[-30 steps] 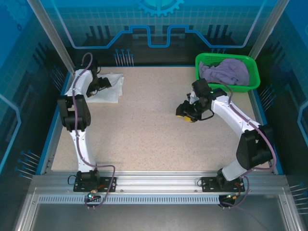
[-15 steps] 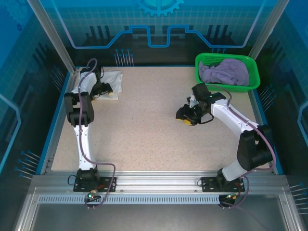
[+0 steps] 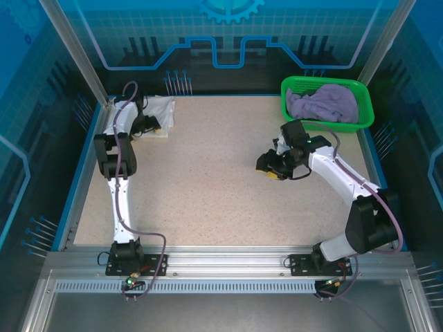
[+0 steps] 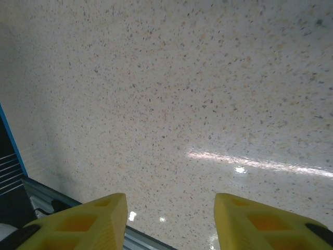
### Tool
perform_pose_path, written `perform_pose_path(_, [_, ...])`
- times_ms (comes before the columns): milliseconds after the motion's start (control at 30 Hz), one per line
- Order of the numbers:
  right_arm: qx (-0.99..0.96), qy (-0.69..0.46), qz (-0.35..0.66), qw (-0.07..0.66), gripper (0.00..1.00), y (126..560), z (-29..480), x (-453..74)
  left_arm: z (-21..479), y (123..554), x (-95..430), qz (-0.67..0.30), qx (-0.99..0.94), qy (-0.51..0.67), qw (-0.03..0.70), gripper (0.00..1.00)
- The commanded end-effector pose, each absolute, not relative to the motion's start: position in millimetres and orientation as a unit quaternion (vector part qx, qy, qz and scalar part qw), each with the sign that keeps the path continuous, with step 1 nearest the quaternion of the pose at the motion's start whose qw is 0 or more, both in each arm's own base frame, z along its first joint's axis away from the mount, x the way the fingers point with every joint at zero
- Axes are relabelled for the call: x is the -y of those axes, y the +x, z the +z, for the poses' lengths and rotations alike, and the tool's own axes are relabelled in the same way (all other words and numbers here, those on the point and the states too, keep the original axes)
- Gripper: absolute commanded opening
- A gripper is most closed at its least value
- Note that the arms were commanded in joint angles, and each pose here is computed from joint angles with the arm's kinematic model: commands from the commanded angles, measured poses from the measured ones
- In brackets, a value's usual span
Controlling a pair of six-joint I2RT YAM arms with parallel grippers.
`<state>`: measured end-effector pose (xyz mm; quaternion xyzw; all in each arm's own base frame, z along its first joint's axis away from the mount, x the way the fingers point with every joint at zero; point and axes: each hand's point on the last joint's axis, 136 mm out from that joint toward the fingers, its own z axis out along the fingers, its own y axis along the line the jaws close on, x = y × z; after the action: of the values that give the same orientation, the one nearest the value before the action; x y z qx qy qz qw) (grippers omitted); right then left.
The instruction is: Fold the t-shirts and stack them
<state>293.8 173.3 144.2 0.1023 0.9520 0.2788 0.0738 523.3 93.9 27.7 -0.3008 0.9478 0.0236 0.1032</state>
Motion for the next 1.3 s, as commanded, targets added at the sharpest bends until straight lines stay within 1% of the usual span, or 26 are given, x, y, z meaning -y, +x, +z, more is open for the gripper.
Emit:
perform_pose_path(0, [-0.954,0.090,0.239,0.156,0.50,315.3,177.7,-153.0,77.7,501.6,-87.5,0.026,-0.949,-0.293,0.113,0.99])
perform_pose_path(67, [-0.956,0.098,0.184,0.208,0.54,327.2,190.2,-130.7,105.2,495.6,-76.3,0.018,-0.947,-0.289,0.140,0.99])
perform_pose_path(167, [-0.942,0.139,0.081,0.294,0.64,340.0,202.9,-84.6,139.0,482.7,-47.3,-0.012,-0.941,-0.282,0.189,0.99])
perform_pose_path(200, [-0.932,0.157,0.048,0.323,0.71,342.0,205.8,-68.0,148.9,475.9,-38.7,-0.015,-0.936,-0.281,0.211,0.99])
perform_pose_path(267, [-0.912,0.182,-0.004,0.367,0.99,343.1,204.7,-41.7,159.7,461.6,-22.5,-0.035,-0.922,-0.285,0.258,0.99])
perform_pose_path(367, [-0.890,0.204,-0.075,0.400,1.00,339.5,194.4,-7.9,160.3,433.6,-7.3,-0.089,-0.886,-0.319,0.326,0.99])
perform_pose_path(433, [-0.886,0.207,-0.124,0.396,1.00,332.3,180.8,11.9,149.3,411.2,-7.2,-0.113,-0.859,-0.336,0.369,0.99])
perform_pose_path(467, [-0.889,0.193,-0.131,0.393,0.99,332.6,173.9,15.0,145.9,402.1,-10.0,-0.115,-0.847,-0.341,0.392,0.99])
perform_pose_path(567, [-0.897,0.138,-0.139,0.397,1.00,332.2,148.0,20.6,134.1,370.5,-26.1,-0.088,-0.820,-0.347,0.447,0.99])
perform_pose_path(633, [-0.898,0.071,-0.117,0.419,1.00,337.7,138.7,16.3,126.4,352.4,-36.5,-0.052,-0.817,-0.329,0.471,0.99])
perform_pose_path(700, [-0.895,0.076,-0.116,0.423,1.00,334.6,129.0,23.8,126.2,341.9,-42.8,-0.017,-0.823,-0.301,0.482,0.99])
perform_pose_path(733, [-0.896,0.073,-0.111,0.423,1.00,333.8,121.9,25.9,127.0,339.2,-46.5,-0.018,-0.822,-0.300,0.485,0.99])
perform_pose_path(767, [-0.898,0.069,-0.107,0.422,1.00,332.9,115.7,26.4,132.4,342.3,-45.3,-0.022,-0.823,-0.273,0.497,0.99])
perform_pose_path(833, [-0.895,0.065,-0.078,0.434,1.00,335.6,108.0,23.9,144.1,349.3,-43.7,0.010,-0.827,-0.209,0.522,0.99])
perform_pose_path(933, [-0.887,0.041,-0.033,0.459,1.00,343.9,104.4,13.3,140.2,358.3,-48.0,0.050,-0.842,-0.165,0.512,0.99])
perform_pose_path(1033, [-0.875,0.015,-0.005,0.485,1.00,359.5,108.2,0.6,121.1,367.9,-48.4,0.048,-0.851,-0.155,0.500,0.99])
perform_pose_path(1200, [-0.856,-0.015,0.025,0.516,1.00,384.0,109.8,-16.0,101.3,394.6,-49.8,0.048,-0.848,-0.146,0.507,0.99])
perform_pose_path(1267, [-0.852,-0.029,0.027,0.522,1.00,392.6,111.4,-20.0,95.1,406.2,-50.7,0.035,-0.859,-0.157,0.486,0.99])
